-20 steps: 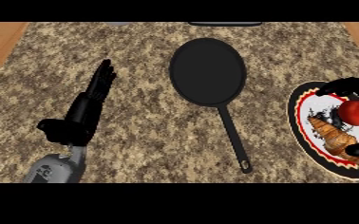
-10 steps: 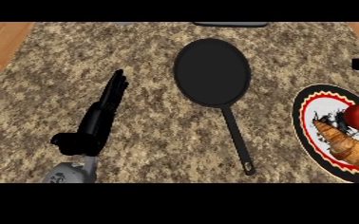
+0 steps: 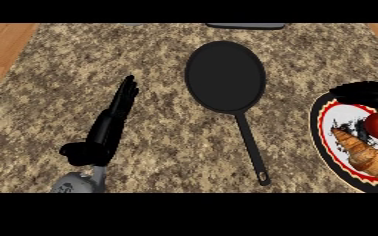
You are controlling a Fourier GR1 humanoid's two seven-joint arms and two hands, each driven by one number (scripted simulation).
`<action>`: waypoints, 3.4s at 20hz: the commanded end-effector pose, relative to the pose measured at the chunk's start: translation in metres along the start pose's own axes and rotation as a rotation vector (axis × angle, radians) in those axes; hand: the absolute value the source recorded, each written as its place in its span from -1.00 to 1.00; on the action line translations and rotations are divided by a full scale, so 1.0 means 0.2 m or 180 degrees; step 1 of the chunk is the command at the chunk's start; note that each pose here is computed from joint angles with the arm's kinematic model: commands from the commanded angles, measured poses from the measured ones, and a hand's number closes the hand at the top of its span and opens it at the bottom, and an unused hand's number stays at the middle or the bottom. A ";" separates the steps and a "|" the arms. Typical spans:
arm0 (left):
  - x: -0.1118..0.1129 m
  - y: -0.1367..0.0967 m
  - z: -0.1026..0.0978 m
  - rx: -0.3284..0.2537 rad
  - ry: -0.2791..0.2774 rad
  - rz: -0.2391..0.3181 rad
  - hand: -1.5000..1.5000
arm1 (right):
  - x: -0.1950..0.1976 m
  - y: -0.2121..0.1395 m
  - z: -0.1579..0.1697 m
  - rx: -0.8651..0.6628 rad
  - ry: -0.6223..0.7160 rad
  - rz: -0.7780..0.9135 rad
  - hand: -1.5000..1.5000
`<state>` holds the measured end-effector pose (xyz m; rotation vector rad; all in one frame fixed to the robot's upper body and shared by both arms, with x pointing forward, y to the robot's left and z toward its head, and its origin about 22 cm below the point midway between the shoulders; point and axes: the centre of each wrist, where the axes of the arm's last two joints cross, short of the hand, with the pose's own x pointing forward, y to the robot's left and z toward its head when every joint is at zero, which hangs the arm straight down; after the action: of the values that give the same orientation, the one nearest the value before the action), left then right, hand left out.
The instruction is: Pick the croissant from the plate and place it in the pan
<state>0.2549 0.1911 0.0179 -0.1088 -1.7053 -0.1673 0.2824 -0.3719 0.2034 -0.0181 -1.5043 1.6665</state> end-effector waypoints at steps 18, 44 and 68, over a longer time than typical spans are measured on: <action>-0.04 0.05 -0.01 0.0095 0.0058 0.0006 0.00 | -0.48 0.36 0.01 0.1217 -0.0165 0.0899 -1.00; -0.02 0.07 0.06 0.0171 0.0037 -0.0018 0.00 | -0.65 0.75 -0.19 0.1503 -0.0319 0.1293 1.00; -0.08 0.09 0.08 0.0267 0.0220 -0.0056 0.00 | -0.10 0.54 -1.30 -0.1711 0.1222 0.0252 1.00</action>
<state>0.2454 0.2106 0.0013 -0.0353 -1.6535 -0.1182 0.3661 -0.2246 0.0169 -0.5773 -1.5198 1.4405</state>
